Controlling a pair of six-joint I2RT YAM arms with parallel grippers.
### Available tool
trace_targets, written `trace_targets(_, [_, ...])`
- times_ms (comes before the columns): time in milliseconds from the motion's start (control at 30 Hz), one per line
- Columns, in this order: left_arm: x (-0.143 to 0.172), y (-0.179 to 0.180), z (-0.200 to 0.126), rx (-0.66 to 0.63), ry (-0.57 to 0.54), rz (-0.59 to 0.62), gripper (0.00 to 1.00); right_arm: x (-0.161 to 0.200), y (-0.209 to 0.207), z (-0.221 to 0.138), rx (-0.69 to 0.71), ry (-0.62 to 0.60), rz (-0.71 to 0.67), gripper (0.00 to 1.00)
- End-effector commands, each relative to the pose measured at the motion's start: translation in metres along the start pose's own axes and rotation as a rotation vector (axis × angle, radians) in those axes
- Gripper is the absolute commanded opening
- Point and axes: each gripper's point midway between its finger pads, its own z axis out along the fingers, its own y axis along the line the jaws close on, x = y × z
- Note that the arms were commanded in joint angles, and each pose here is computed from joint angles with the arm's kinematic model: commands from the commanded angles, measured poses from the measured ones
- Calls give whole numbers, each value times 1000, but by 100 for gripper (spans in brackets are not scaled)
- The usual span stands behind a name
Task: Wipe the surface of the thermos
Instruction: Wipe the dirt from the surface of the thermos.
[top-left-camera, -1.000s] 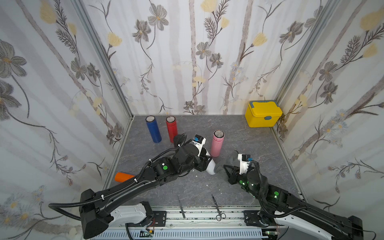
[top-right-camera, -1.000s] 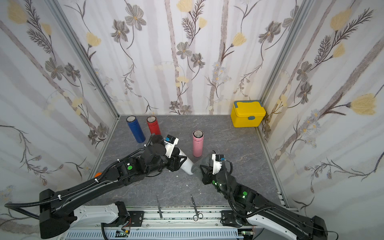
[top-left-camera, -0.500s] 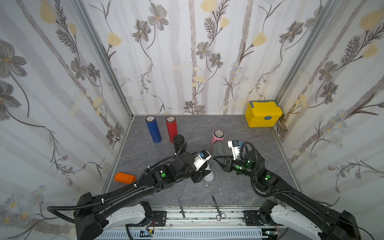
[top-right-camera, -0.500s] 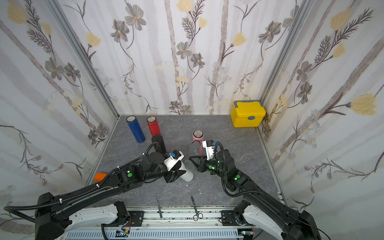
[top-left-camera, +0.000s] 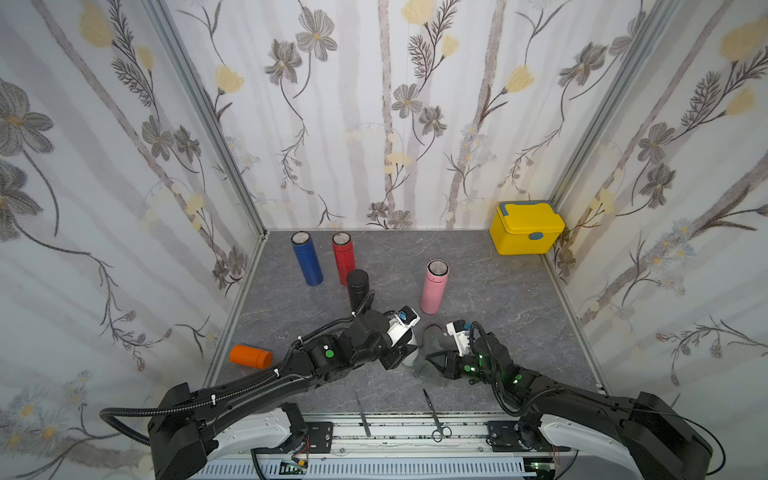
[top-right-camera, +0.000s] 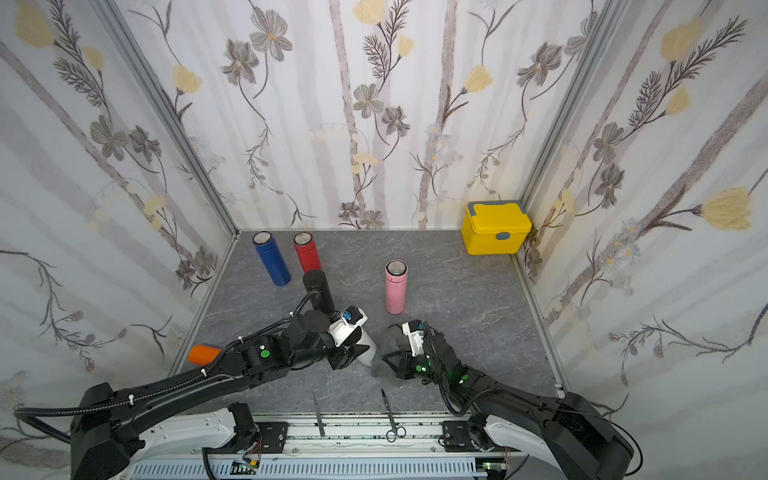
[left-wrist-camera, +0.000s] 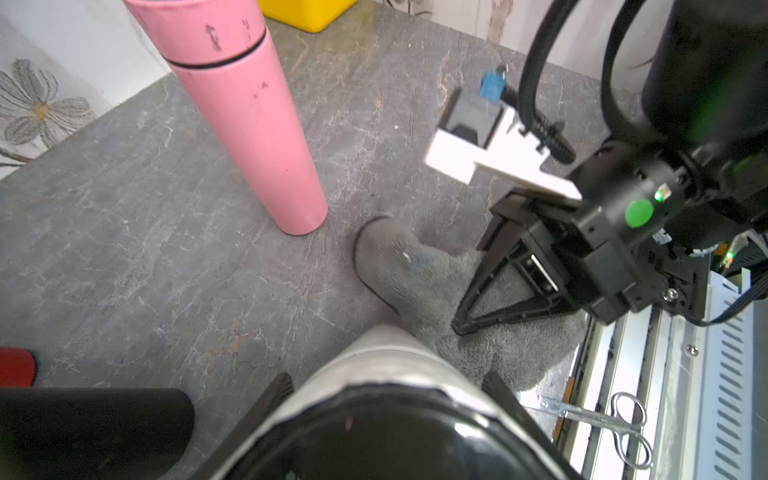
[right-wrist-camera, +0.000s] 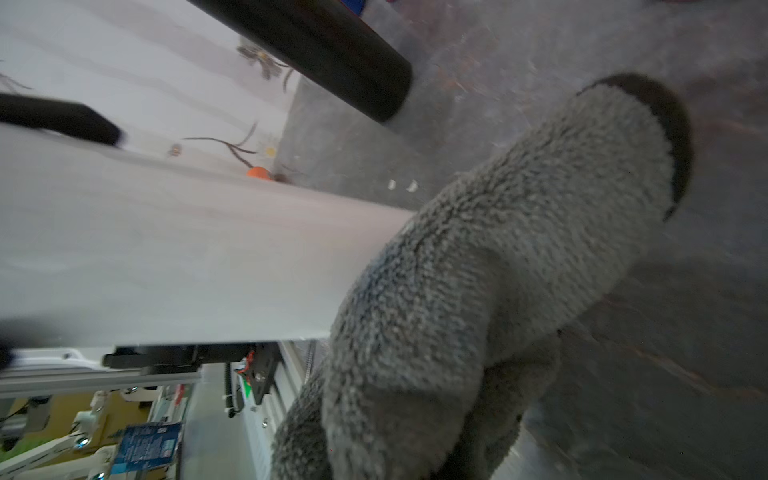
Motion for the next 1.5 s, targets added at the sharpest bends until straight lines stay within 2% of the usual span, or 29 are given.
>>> trace_targets(0, [-27,2,-1,-13,-101,3,0,-18,-8,-6,73,-105,-16,0])
trace_targets(267, [-22,-5,4,32,-58,3,0,-101,98,-48,-118,-352,-206,0])
trace_targets(367, [-21,-7,6,41,-53,-5,0,-117,115,-48,-139,-384,-244,0])
trace_targets(500, [-23,-1,6,9,-69,-17,0,-103,94,-14,-104,-289,-234,0])
trace_targets(667, [-28,6,6,-29,-93,-45,0,-50,44,16,-47,-174,-162,0])
trace_targets(867, [-35,16,7,-82,-125,-111,0,-19,-6,18,122,-135,-147,0])
trace_targets(967, [-38,37,8,-203,-107,-233,0,-19,0,11,119,-156,-176,0])
trace_targets(1100, [-27,55,22,-354,40,-465,0,-24,53,-4,31,-269,-333,0])
trace_targets(1167, [-20,53,27,-381,94,-553,0,-27,76,-11,-5,-345,-404,0])
trace_targets(1233, [-16,44,32,-373,135,-603,0,-34,90,-16,3,-435,-458,0])
trace_targets(1367, [-17,26,35,-336,154,-657,0,-60,107,-33,78,-646,-457,0])
trace_targets(1467, [-24,16,34,-280,130,-706,0,-68,123,-34,30,-725,-424,0])
